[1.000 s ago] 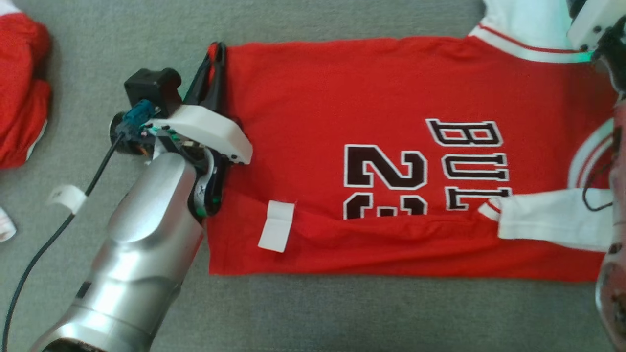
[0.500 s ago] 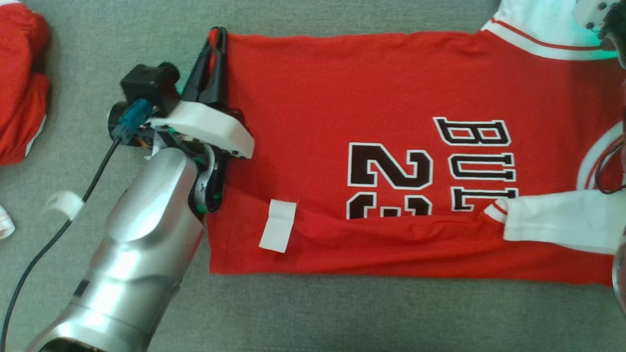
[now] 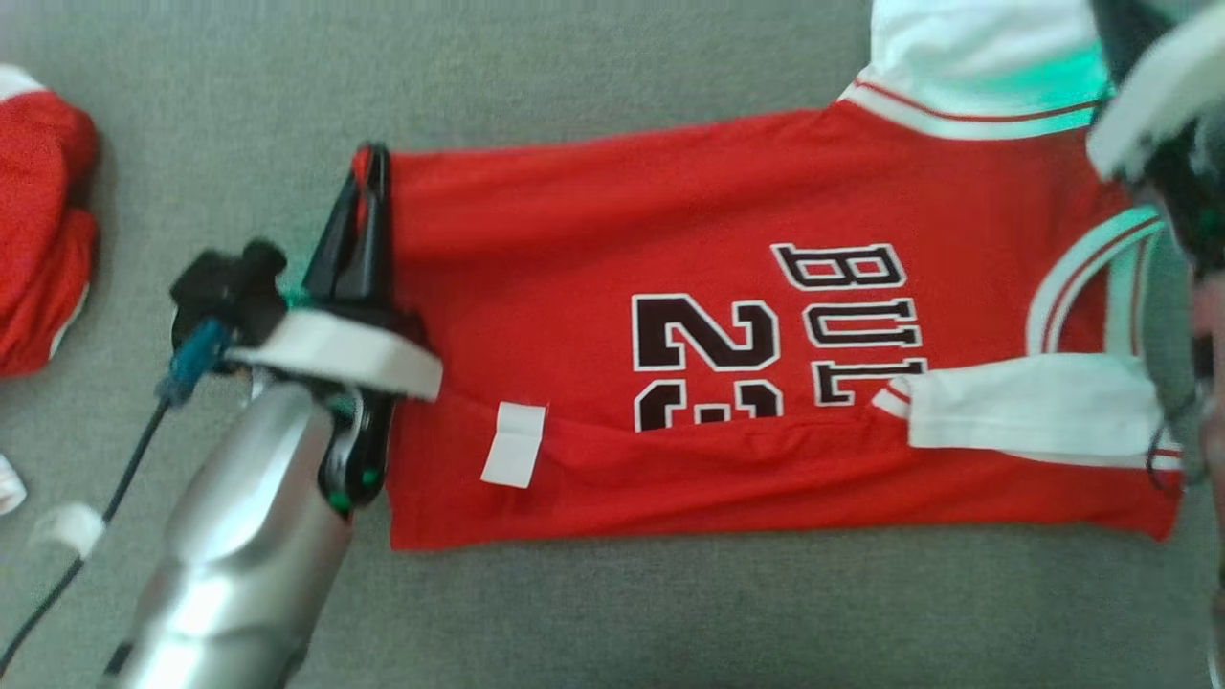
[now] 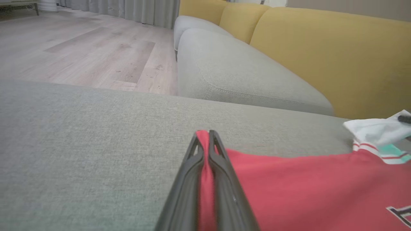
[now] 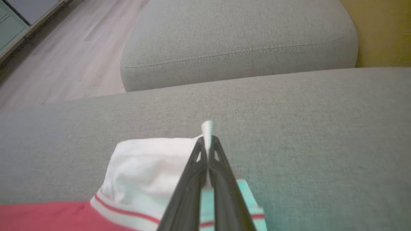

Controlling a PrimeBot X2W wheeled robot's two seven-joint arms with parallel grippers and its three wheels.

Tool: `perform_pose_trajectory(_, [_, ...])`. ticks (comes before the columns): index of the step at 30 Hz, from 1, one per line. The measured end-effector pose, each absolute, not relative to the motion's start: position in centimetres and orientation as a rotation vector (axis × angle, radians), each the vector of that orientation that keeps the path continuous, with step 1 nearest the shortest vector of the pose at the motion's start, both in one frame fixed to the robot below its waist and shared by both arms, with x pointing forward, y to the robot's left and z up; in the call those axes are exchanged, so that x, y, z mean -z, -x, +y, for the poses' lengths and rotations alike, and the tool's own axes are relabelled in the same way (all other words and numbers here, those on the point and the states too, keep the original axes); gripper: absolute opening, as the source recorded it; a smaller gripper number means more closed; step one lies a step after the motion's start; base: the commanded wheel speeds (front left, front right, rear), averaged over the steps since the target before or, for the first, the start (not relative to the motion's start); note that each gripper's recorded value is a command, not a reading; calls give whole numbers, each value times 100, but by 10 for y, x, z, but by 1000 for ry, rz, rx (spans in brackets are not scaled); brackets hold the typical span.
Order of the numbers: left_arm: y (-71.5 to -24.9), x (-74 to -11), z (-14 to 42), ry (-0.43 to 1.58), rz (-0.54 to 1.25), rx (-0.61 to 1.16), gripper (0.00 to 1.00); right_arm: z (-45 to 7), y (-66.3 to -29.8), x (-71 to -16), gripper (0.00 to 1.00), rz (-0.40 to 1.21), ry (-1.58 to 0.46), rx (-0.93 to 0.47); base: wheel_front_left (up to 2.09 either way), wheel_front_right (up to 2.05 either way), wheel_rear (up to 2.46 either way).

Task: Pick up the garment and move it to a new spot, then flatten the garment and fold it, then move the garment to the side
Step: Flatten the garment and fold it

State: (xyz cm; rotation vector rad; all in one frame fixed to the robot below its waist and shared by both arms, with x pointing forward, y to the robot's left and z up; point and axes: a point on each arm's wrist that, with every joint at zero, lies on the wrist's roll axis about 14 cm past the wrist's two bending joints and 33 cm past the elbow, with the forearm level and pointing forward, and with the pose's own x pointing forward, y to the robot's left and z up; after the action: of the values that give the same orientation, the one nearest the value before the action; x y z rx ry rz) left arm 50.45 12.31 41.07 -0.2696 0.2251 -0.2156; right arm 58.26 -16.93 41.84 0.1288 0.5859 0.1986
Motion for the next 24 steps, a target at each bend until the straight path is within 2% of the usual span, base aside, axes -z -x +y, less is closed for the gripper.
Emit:
perform_pose_trajectory(6, [-477,-427,120,260,183,282,0,-190,-518,-422,0,633,-147,-190,0,0,0])
perform_pose_trajectory(15, [-449,-431,124,239,176,308,0,-218,-436,-426,0,706,-161,-101,0,0,0])
perform_pose_trajectory(23, [-428,-423,123,221,202,313,0,-217,-388,-429,0,772,-174,-53,0,0,0])
perform_pose_trajectory(24, [-426,-422,123,226,207,311,0,-215,-383,-428,40,784,-174,-52,0,0,0])
